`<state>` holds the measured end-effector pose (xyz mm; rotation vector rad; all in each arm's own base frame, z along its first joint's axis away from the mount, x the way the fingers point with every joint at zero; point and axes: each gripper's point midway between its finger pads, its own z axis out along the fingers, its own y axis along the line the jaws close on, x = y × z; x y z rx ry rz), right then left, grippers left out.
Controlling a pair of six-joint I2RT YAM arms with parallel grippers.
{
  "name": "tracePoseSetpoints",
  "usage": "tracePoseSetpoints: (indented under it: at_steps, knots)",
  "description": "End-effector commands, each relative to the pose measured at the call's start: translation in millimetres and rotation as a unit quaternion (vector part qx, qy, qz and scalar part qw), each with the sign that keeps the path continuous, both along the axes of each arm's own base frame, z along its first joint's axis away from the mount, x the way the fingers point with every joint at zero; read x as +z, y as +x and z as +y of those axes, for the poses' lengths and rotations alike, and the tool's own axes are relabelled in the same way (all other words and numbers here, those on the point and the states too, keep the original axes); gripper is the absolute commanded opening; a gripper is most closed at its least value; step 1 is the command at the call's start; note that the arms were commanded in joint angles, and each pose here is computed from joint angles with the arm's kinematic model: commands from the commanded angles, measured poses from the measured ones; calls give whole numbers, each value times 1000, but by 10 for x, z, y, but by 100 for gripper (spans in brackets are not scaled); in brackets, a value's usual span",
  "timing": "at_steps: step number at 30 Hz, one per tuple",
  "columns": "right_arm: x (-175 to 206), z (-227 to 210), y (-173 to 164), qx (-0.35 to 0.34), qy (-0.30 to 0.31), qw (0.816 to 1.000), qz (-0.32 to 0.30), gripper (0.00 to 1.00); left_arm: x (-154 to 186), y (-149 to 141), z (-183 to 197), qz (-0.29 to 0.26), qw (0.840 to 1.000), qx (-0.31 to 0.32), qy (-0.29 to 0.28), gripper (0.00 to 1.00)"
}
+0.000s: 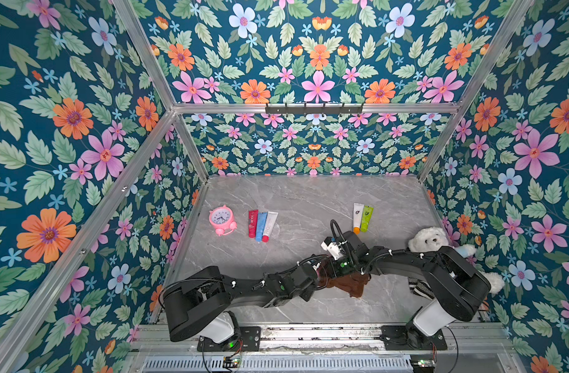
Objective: Wipe the surface of the toothpaste tube
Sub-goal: Wipe the dirt from the toothpaste tube.
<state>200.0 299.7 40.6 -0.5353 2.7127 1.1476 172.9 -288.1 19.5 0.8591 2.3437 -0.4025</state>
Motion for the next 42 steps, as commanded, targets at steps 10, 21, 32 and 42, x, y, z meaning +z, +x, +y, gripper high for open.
tracePoseSetpoints:
  at_steps: [10, 21, 32, 42]
  knots:
    - [-41, -172, 273, -53, 6, 998, 18, 0, -27, -47, 42, 5, 1000, -11, 9, 0]
    - [146, -393, 698, -58, -39, 997, -23, 0, -25, -55, 33, 3, 1000, -13, 9, 0]
    - [-169, -218, 186, -3, -50, 999, 22, 0, -55, -57, 28, 6, 1000, -14, 13, 0]
    - [-163, 24, -168, 15, 7, 999, 37, 0, -66, -60, 13, 8, 1000, -17, 14, 0]
